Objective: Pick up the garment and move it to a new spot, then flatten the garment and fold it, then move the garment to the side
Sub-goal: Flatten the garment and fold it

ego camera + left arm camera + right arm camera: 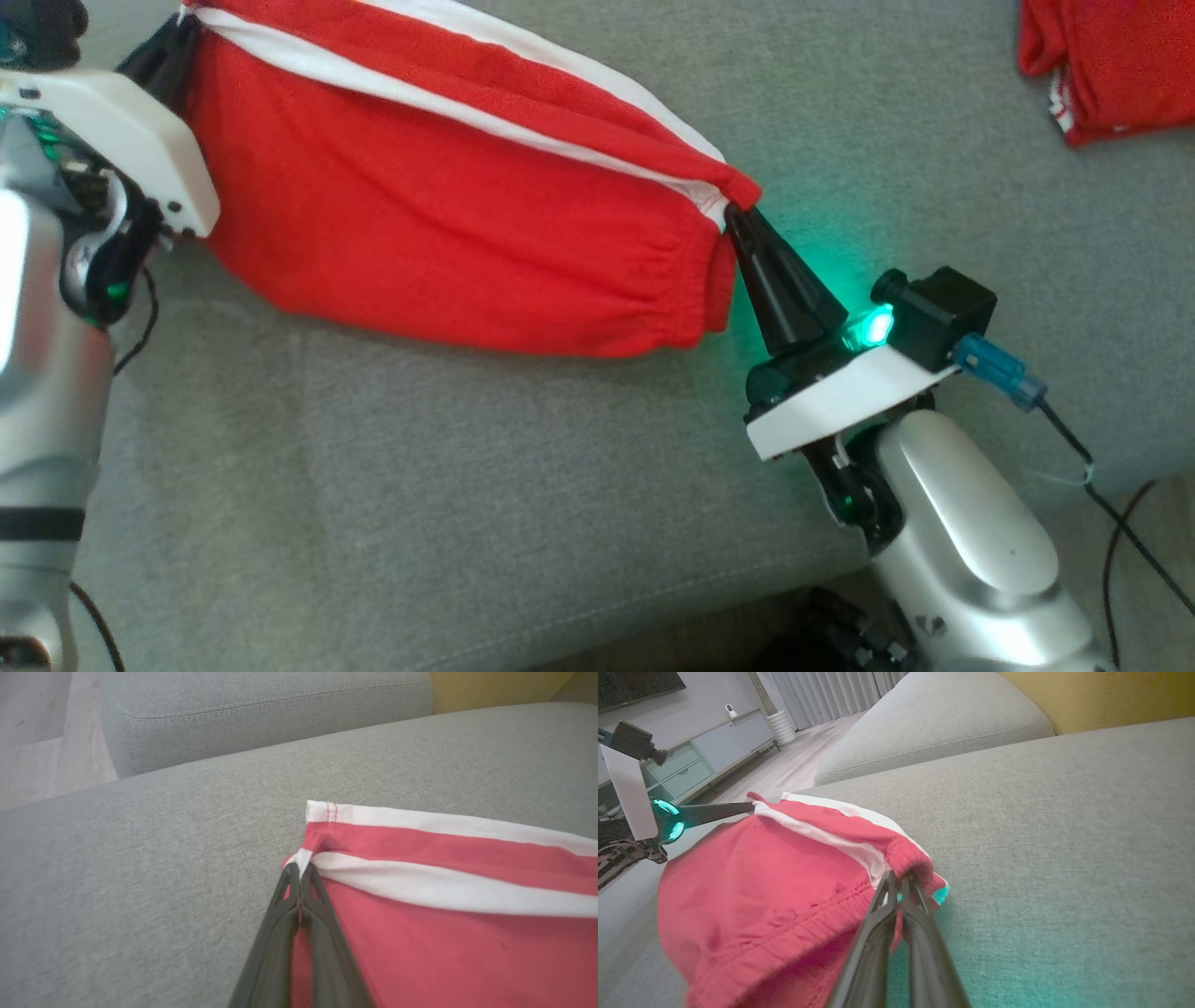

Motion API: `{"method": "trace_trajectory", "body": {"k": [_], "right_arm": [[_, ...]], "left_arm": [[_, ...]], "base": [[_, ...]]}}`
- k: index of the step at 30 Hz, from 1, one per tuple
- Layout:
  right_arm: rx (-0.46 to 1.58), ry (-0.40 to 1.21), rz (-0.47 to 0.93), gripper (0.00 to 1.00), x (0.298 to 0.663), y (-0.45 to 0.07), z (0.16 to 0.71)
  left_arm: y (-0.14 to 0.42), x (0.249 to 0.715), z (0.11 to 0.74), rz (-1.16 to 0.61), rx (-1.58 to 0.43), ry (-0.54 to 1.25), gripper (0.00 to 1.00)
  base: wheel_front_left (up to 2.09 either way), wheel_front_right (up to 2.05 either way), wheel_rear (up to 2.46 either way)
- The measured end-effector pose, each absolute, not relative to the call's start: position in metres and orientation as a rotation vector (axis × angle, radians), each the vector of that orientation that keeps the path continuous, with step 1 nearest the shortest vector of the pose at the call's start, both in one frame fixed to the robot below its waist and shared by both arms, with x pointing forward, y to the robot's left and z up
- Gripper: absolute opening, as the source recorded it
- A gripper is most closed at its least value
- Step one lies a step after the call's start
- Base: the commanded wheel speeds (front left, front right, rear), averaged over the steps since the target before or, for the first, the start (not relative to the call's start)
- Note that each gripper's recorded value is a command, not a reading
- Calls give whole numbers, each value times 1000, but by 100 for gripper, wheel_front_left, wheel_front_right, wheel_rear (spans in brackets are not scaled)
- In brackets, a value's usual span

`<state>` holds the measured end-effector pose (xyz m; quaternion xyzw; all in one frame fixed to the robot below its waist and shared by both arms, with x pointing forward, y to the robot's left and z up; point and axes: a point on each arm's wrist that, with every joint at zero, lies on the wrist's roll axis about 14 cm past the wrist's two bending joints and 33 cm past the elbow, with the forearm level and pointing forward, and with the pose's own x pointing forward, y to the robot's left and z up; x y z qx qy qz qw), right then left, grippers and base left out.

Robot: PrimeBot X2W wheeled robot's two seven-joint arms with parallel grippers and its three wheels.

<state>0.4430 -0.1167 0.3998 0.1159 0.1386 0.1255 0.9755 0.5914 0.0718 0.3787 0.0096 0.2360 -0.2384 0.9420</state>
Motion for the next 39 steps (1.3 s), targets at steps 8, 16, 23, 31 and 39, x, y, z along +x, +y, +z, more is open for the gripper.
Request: {"method": "trace_trajectory", "body": {"k": [8,16,23,31,39], "right_arm": [[260,255,236,81,450,-121,403],[282,180,240,100,457,-119,423],[298,122,190,100,447,-132,440],[300,85,171,100,443,-138,456],[290,96,161,100,446,-142,451]], "left_arm": [[58,600,373,-514,10,494,100],[59,603,408,-519,-36,386,100],[82,592,444,-497,-63,309,100],[113,552,409,-429,-115,508,100],[107,551,388,-439,-157,597,100]], "base": [[0,0,0],[0,0,0],[0,0,0],[0,0,0],[0,0,0]]}}
